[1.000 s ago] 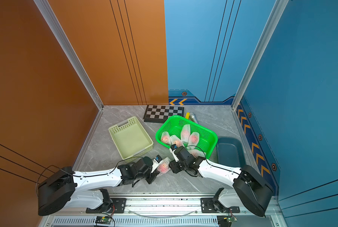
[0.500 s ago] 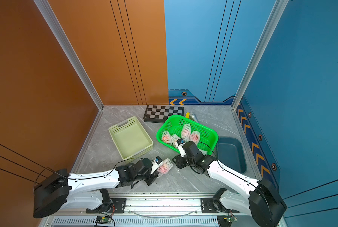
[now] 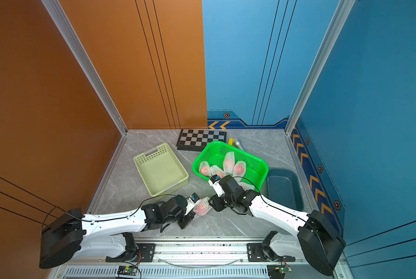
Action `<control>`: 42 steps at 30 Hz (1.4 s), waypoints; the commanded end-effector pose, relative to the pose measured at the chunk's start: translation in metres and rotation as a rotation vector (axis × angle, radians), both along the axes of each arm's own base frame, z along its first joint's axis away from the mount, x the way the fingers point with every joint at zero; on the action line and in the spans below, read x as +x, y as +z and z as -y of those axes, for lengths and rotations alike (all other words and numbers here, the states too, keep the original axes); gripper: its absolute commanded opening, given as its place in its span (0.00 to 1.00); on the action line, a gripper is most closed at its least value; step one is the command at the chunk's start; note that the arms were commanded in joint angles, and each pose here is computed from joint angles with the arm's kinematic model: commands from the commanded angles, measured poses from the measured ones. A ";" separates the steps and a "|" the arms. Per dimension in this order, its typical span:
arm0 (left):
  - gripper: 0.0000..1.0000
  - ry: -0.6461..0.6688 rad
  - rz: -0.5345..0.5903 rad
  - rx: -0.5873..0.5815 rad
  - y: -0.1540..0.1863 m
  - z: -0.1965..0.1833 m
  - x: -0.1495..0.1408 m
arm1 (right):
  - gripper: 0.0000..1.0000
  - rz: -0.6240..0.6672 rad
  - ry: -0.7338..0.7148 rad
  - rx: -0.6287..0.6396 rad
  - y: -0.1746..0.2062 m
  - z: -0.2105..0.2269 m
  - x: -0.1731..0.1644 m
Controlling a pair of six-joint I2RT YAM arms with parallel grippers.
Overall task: Remove foam nets from apples
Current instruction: Remove the foam net from the apple.
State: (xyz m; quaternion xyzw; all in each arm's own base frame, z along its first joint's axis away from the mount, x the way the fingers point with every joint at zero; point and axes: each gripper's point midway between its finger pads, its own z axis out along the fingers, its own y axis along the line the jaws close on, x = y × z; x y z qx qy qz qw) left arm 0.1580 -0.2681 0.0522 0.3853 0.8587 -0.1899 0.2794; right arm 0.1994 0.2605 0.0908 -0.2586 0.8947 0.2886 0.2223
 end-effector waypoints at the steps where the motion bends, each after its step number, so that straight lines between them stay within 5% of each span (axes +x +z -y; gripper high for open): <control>1: 0.00 -0.008 0.007 0.018 0.000 -0.003 -0.003 | 0.36 0.022 0.063 0.044 0.013 -0.015 -0.002; 17: 0.00 0.002 0.008 0.045 -0.006 -0.004 -0.001 | 0.40 0.041 0.186 0.115 0.029 -0.027 -0.030; 22: 0.00 0.008 0.013 0.053 -0.005 -0.004 0.001 | 0.57 0.048 0.112 0.070 0.021 -0.015 -0.020; 30: 0.03 -0.010 0.034 0.077 0.010 -0.001 0.002 | 0.57 -0.018 -0.018 -0.019 -0.013 0.005 -0.009; 42: 0.51 -0.069 -0.003 0.159 0.011 0.002 -0.014 | 0.58 -0.050 -0.044 -0.025 -0.039 0.005 -0.008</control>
